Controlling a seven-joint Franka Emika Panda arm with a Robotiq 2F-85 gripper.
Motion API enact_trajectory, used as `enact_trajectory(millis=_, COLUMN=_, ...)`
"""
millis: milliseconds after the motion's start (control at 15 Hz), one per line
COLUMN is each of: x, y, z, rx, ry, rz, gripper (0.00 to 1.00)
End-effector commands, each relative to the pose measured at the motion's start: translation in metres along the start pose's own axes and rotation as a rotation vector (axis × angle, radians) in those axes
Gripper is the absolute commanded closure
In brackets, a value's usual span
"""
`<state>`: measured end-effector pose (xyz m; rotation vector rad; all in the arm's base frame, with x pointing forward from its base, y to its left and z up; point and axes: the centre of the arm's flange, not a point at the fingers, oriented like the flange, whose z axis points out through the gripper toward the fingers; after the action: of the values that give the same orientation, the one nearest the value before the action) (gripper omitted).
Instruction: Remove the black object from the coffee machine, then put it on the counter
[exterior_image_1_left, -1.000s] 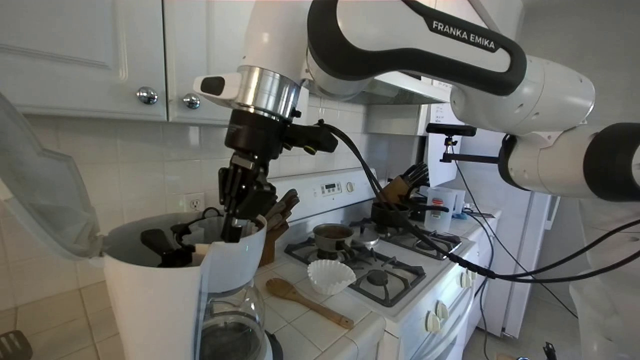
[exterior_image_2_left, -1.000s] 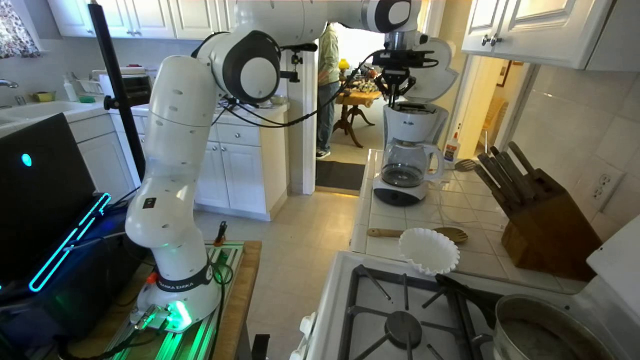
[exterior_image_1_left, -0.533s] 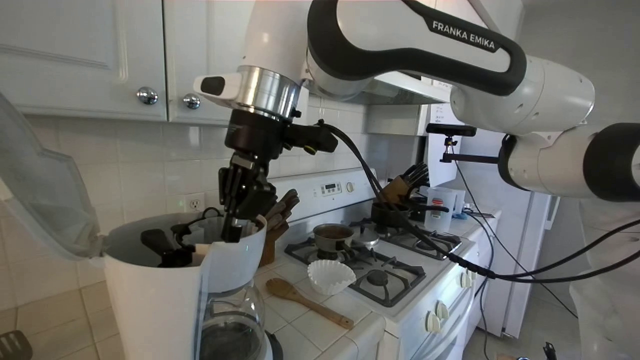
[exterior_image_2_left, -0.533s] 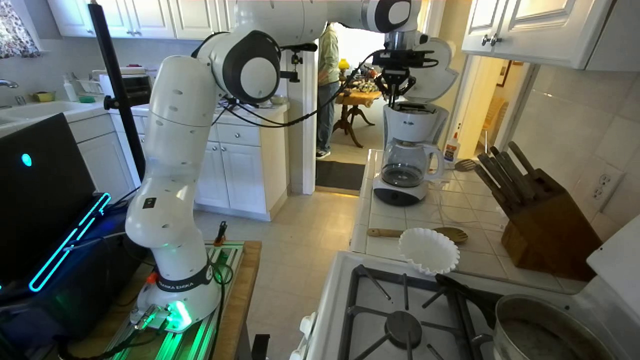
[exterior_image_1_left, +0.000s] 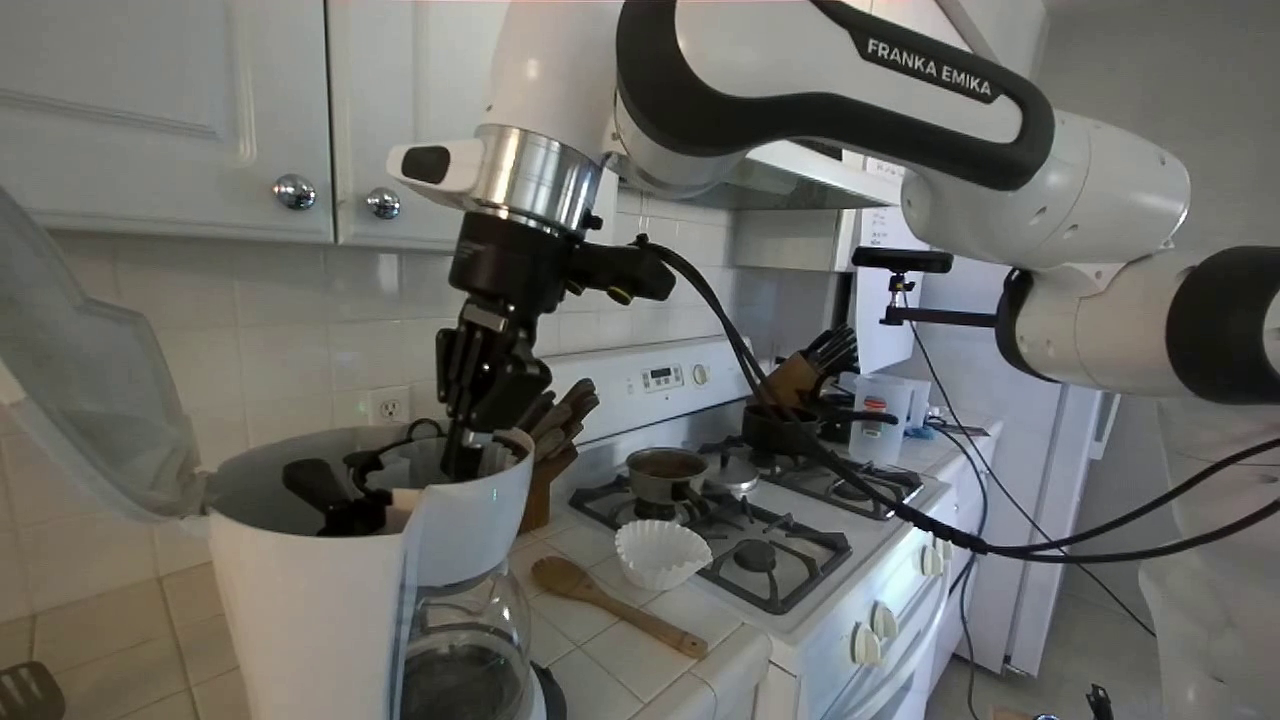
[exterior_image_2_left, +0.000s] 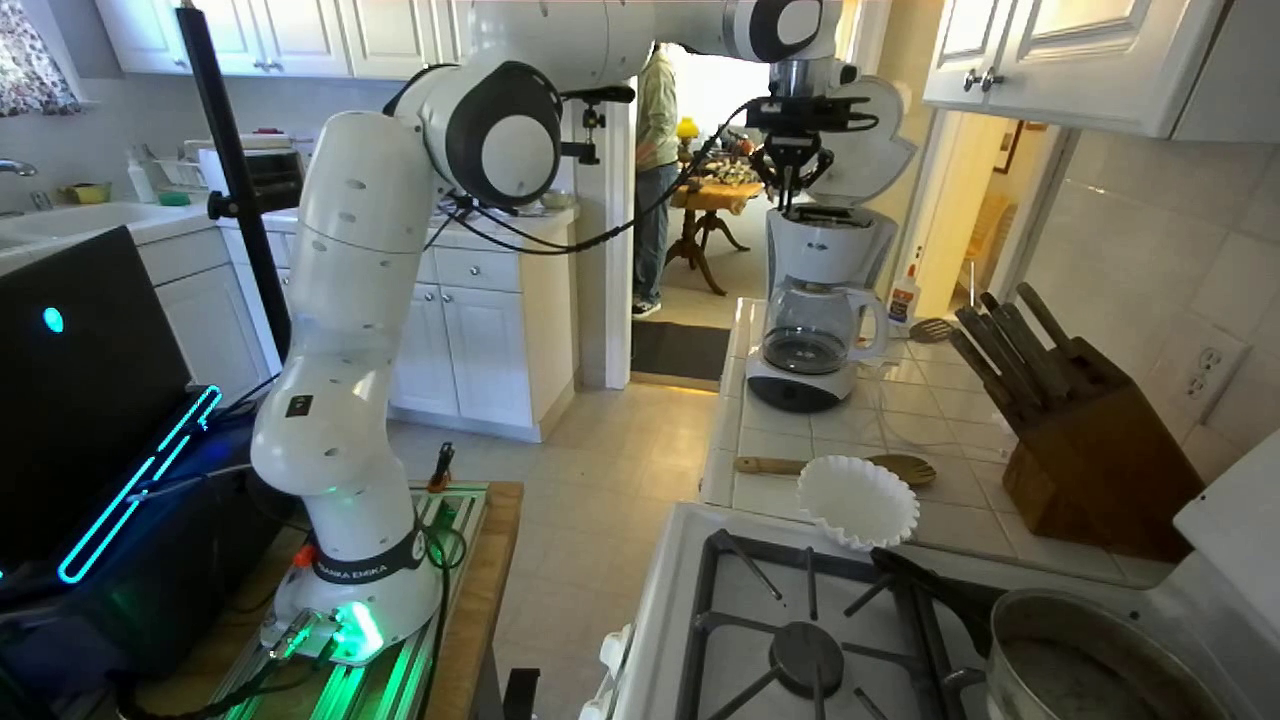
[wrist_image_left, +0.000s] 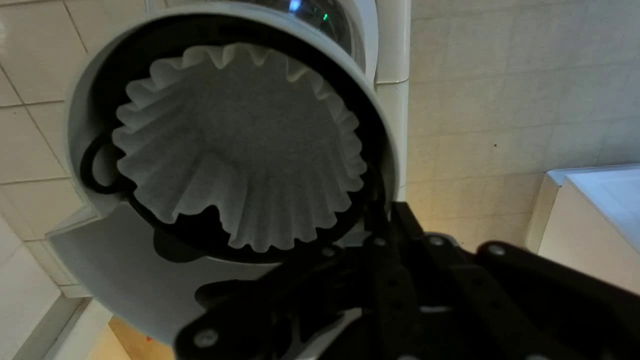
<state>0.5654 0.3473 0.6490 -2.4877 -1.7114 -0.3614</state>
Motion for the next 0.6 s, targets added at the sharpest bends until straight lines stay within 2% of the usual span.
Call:
enact_trajectory(millis=0, x=0.011, y=0.003, z=-0.028, rx=-0.033, ry=0.016, rz=-0.012, gripper=0.72)
enact_trajectory(millis=133, x=0.011, y=0.004, z=-0.035, rx=-0.042, ry=0.029, rz=-0.011, gripper=0.51)
enact_trajectory(millis=200, x=0.01, y=0.005, z=-0.037, rx=-0.046, ry=0.033, rz=-0.009, gripper=0.57)
enact_trajectory(millis=267, x=0.009, y=0.006, z=-0.037, rx=-0.058, ry=0.033, rz=-0.009, gripper=0.49)
enact_trajectory(millis=333, x=0.006, y=0.009, z=-0.037, rx=-0.083, ry=0.024, rz=-0.003, gripper=0.35)
enact_trajectory(millis=533, x=0.001, y=0.02, z=-0.028, rx=-0.196, ry=-0.041, rz=-0.039, gripper=0.09)
